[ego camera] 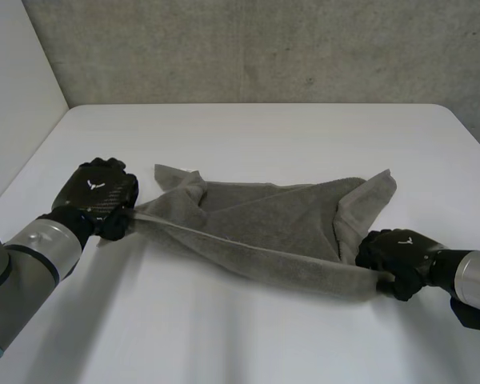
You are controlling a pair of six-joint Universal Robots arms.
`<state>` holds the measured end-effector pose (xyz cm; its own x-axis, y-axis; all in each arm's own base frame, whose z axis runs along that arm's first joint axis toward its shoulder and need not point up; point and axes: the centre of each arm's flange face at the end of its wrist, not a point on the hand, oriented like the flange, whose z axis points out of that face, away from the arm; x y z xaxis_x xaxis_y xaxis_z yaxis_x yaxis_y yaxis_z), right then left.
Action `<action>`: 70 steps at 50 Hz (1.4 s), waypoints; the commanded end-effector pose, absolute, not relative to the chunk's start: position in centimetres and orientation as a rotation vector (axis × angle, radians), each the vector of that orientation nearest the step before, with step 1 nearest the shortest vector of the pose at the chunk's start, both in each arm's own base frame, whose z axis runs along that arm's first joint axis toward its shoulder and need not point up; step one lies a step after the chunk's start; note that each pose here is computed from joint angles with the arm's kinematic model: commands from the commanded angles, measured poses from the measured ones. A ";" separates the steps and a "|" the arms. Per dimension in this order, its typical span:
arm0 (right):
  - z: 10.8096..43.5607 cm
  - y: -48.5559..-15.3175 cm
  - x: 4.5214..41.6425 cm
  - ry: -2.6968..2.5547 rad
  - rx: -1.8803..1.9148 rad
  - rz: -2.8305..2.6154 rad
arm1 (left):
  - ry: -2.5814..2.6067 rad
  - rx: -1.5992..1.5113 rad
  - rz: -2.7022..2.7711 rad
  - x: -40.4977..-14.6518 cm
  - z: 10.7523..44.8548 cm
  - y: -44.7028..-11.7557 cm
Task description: Fold the towel.
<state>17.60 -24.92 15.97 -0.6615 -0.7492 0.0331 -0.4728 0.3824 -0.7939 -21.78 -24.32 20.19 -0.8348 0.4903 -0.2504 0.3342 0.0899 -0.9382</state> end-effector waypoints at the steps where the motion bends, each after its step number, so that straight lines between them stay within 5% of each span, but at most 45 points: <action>1: 18.3 -25.6 17.9 2.260 -1.212 -1.307 | -2.172 -0.860 1.866 -22.0 20.8 -24.3; 6: 21.1 -28.6 18.2 2.245 -1.263 -1.493 | -2.118 -0.839 1.976 -22.1 22.4 -27.3; 12: 30.9 -33.3 21.5 2.024 -1.208 -2.017 | -1.941 -0.806 2.218 -23.6 26.3 -33.6; 16: 40.1 -34.6 21.9 1.637 -0.924 -2.469 | -1.702 -0.703 2.488 -23.9 33.6 -35.0; 17: 40.2 -34.6 21.9 1.636 -0.923 -2.470 | -1.701 -0.702 2.489 -23.9 33.6 -35.0; 19: 44.2 -33.1 21.3 1.408 -0.772 -2.578 | -1.463 -0.626 2.675 -23.4 39.1 -33.2; 26: 40.1 -31.2 21.6 1.519 -0.817 -2.399 | -1.318 -0.542 2.716 -22.1 39.7 -30.5; 33: 33.3 -29.0 21.4 1.700 -0.945 -2.204 | -1.638 -0.690 2.442 -20.4 29.7 -29.7; 46: 23.5 -24.9 18.9 1.962 -1.053 -1.885 | -1.904 -0.937 2.107 -19.7 19.8 -24.8; 70: 20.5 -25.4 18.0 2.054 -0.998 -1.738 | -2.171 -0.957 1.923 -19.7 12.7 -27.9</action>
<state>17.96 -25.36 20.75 -0.7281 -0.6471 0.2261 -0.3239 0.0341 -0.9455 -19.72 -27.01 13.88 -0.7938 0.5028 -0.3423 0.3848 -0.0208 -0.9228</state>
